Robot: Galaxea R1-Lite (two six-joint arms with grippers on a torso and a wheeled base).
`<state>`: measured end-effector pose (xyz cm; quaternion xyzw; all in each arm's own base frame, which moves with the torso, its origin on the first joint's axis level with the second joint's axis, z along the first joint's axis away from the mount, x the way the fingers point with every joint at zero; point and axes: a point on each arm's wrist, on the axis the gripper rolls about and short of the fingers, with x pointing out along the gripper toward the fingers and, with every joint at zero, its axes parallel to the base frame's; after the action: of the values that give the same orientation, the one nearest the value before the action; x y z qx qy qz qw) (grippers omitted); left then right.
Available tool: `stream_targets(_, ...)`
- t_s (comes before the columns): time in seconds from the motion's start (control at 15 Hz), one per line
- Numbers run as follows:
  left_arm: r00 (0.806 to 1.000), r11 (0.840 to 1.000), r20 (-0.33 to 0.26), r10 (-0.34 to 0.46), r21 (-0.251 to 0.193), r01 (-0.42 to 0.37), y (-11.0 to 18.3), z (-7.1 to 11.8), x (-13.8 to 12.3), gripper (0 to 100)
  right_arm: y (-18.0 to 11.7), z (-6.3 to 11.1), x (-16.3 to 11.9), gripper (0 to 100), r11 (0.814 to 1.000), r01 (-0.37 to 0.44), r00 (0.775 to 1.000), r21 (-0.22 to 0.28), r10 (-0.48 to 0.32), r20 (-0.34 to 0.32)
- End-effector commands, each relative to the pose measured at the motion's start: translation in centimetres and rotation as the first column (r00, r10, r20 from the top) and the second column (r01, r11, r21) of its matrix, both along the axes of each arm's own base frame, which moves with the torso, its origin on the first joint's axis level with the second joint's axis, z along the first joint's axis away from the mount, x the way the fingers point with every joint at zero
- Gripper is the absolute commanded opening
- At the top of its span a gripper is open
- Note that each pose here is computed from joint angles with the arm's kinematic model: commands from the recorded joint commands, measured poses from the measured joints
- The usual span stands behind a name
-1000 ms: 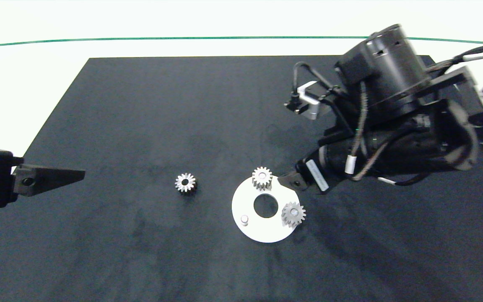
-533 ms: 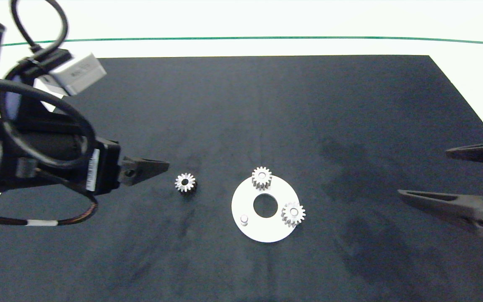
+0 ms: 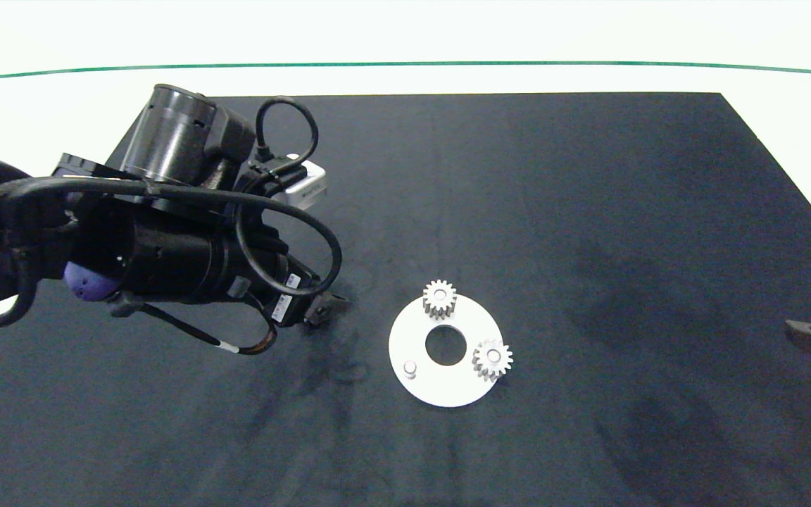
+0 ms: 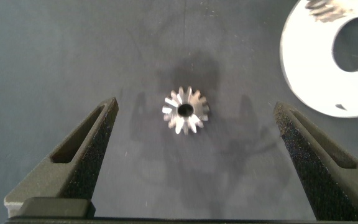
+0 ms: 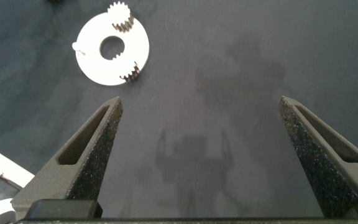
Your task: Install three planetary gears onto the carrier pins
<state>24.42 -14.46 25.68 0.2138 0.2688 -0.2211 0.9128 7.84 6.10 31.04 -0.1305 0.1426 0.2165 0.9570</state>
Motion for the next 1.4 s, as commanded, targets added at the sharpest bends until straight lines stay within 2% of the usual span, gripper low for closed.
stream_targets(0.07, 0.998, 0.999, -0.049, 0.028, 0.041, -0.026, 0.0, -1.7, 2.0, 100, -0.4, 0.2, -0.4, 100, 1.000, -0.010, 1.000, 0.013, 0.010, 0.015)
stream_targets(0.13, 0.998, 0.998, -0.056, 0.034, 0.054, -0.031, 0.4, -2.0, 2.3, 100, -0.4, 0.2, -0.5, 100, 1.000, -0.013, 1.000, 0.013, 0.013, 0.014)
stream_targets(0.33, 0.996, 0.998, -0.078, 0.041, 0.052, -0.036, 0.9, -2.6, 2.5, 100, -0.4, 0.2, -0.5, 100, 1.000, -0.014, 1.000, 0.012, 0.014, 0.015)
stream_targets(0.67, 0.994, 0.999, -0.099, 0.034, 0.015, -0.033, 0.6, -2.7, 2.1, 100, -0.3, 0.1, -0.4, 100, 1.000, -0.018, 1.000, 0.002, 0.018, 0.016)
stream_targets(0.87, 0.998, 1.000, -0.063, 0.022, -0.008, -0.023, 0.1, -3.1, 2.3, 100, -0.3, 0.0, -0.4, 100, 1.000, -0.018, 1.000, -0.001, 0.018, 0.012)
stream_targets(1.4, 0.996, 1.000, -0.090, 0.026, -0.001, -0.026, 0.0, -4.3, 2.1, 100, -0.2, -0.1, -0.4, 100, 1.000, -0.024, 1.000, -0.004, 0.024, 0.007)
